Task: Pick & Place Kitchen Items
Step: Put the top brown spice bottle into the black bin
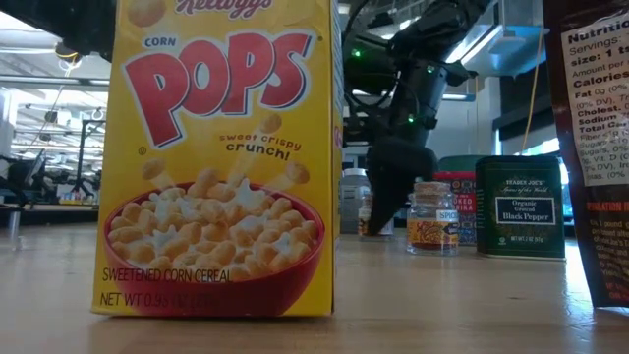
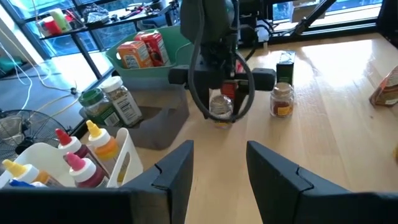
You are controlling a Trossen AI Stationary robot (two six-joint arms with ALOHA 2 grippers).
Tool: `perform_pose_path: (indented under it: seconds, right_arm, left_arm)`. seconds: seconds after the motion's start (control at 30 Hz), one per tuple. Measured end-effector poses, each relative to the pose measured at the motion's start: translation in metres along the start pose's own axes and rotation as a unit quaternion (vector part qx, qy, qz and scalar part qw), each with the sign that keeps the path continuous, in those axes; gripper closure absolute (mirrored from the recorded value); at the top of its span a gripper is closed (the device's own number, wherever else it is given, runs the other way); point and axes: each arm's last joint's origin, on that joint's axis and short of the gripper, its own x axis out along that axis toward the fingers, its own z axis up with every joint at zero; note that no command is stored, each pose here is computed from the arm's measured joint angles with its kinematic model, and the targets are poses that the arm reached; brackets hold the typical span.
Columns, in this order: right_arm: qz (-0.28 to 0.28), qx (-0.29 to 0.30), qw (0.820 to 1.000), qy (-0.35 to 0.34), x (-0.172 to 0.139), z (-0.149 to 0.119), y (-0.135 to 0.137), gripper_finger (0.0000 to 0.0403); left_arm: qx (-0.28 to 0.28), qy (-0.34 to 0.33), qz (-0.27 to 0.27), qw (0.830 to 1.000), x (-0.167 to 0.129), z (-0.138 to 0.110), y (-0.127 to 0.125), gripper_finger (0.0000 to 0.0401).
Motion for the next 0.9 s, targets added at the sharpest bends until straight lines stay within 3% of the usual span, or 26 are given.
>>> perform_pose_path:
  seconds: [0.9]
  right_arm:
    - [0.002,0.004,1.0,0.015,-0.01,0.008,0.0,0.0138]
  left_arm:
    - [0.01,0.009,-0.003,1.0,0.0,-0.002,0.0,0.0258]
